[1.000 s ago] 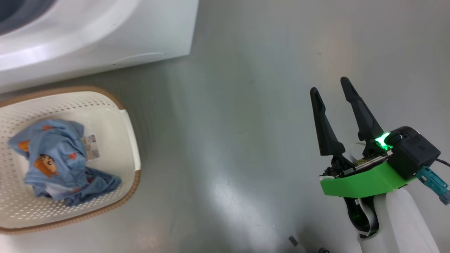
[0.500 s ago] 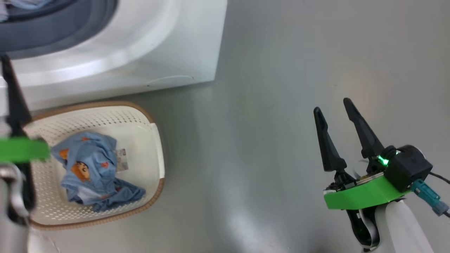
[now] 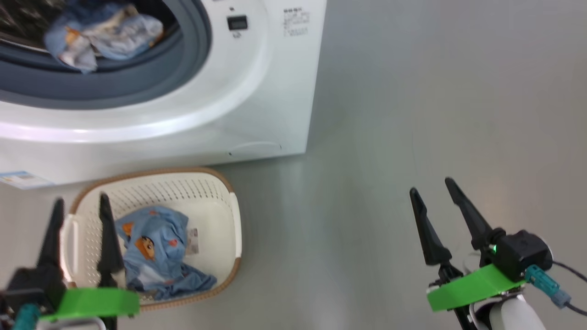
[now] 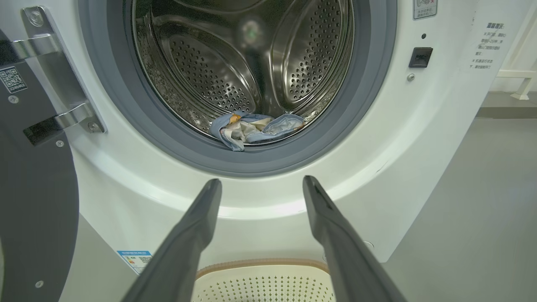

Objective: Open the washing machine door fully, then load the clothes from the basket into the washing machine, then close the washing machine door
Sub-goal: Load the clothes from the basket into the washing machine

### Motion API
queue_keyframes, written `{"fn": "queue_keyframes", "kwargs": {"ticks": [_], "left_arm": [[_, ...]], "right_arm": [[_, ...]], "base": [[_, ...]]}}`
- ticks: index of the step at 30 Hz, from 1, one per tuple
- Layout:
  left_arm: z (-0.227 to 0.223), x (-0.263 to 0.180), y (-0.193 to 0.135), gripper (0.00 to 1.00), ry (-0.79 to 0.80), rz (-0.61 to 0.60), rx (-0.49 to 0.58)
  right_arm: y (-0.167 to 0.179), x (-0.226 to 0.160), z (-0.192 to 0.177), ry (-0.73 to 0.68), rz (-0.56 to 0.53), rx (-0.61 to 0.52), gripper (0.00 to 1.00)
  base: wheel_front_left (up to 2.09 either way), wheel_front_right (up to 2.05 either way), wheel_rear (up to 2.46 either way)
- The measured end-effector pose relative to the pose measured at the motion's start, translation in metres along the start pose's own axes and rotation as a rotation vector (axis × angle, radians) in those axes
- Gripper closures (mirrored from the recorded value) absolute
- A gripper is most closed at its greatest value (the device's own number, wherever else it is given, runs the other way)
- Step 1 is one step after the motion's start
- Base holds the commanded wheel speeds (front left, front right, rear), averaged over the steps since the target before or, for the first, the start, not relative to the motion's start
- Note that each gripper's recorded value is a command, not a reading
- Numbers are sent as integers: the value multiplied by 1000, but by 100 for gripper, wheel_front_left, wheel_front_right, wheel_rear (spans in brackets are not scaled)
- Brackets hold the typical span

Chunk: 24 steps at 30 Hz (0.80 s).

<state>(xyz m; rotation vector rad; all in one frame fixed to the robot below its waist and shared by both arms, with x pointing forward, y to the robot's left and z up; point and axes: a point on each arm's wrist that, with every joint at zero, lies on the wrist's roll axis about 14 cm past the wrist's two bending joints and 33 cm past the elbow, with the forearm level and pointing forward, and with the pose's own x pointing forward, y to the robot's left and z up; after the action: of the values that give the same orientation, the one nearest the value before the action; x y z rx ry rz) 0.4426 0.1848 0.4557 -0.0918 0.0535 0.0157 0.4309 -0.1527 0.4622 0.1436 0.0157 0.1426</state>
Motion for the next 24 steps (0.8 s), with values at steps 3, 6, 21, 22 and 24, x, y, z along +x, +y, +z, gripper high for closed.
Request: {"fn": "queue_keyframes", "kwargs": {"ticks": [3, 6, 21, 22, 24], "left_arm": [[1, -20, -1, 0, 13, 5, -6], [1, -39, -2, 0, 23, 6, -10], [15, -77, -12, 0, 7, -18, -21], [13, -77, -12, 0, 11, -19, -21], [11, -77, -13, 0, 18, -21, -21]], "right_arm": [[4, -10, 6, -7, 5, 0, 0], [7, -20, 13, -11, 9, 0, 0], [21, -45, 43, -72, 34, -6, 0], [21, -45, 43, -72, 34, -6, 0], [22, -45, 42, -69, 37, -4, 0]], "base": [[0, 0, 0], [0, 0, 0], [0, 0, 0], [0, 0, 0], [0, 0, 0]]}}
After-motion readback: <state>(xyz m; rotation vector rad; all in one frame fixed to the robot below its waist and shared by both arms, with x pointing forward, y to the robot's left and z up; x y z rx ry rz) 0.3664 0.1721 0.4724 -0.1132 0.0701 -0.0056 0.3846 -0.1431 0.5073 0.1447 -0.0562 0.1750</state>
